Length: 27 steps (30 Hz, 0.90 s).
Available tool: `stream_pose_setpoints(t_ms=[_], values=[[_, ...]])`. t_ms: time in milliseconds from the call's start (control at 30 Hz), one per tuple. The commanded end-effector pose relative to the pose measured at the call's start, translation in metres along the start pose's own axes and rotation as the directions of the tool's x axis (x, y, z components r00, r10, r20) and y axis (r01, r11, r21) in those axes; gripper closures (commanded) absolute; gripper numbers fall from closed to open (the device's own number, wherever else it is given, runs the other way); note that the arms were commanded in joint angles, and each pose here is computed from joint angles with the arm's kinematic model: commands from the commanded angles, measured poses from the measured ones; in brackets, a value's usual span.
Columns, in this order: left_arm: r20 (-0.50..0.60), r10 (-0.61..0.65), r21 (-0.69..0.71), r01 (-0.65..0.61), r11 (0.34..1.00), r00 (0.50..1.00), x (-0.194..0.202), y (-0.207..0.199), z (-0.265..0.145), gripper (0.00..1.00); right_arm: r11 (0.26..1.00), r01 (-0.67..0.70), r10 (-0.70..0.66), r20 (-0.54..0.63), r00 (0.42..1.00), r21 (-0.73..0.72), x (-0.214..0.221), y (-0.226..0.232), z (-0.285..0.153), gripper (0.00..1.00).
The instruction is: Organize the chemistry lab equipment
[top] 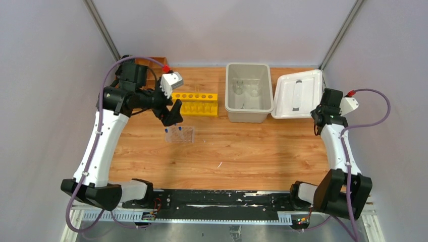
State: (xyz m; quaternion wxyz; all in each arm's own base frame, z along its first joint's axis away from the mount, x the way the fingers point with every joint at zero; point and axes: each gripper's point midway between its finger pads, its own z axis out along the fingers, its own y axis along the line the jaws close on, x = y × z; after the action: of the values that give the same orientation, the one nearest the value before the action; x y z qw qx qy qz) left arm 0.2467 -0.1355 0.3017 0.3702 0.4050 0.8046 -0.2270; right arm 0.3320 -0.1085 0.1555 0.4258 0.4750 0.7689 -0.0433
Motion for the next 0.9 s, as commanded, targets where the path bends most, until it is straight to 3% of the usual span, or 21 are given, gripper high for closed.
stream_pose_setpoints(t_ms=[0,300,500,700,767,867], values=[[-0.019,0.061,-0.02,-0.062,0.998,0.998,-0.021,-0.004,0.007,0.08,1.0,0.001,-0.003,0.151,0.988,0.015,-0.04,-0.008,-0.026,1.0],[-0.01,0.336,-0.041,-0.336,0.941,0.942,-0.084,-0.026,0.027,0.05,0.992,-0.009,0.044,0.283,0.958,-0.123,-0.091,0.011,-0.091,1.0],[-0.015,0.612,-0.073,-0.611,0.788,0.791,-0.116,-0.05,0.032,0.03,0.974,-0.016,0.085,0.296,0.951,-0.227,-0.116,0.032,-0.135,1.0],[-0.011,0.737,-0.108,-0.733,0.671,0.676,-0.139,-0.07,0.046,0.01,0.922,-0.022,0.113,0.214,0.97,-0.387,-0.114,0.062,-0.161,1.0],[0.007,0.722,-0.133,-0.715,0.686,0.691,-0.144,-0.073,0.052,0.01,0.896,-0.031,0.115,0.164,0.98,-0.443,-0.107,0.074,-0.165,1.0],[0.11,0.558,-0.187,-0.535,0.824,0.822,-0.16,-0.079,0.051,0.0,0.85,-0.044,0.111,0.097,0.989,-0.525,-0.098,0.089,-0.177,1.0]])
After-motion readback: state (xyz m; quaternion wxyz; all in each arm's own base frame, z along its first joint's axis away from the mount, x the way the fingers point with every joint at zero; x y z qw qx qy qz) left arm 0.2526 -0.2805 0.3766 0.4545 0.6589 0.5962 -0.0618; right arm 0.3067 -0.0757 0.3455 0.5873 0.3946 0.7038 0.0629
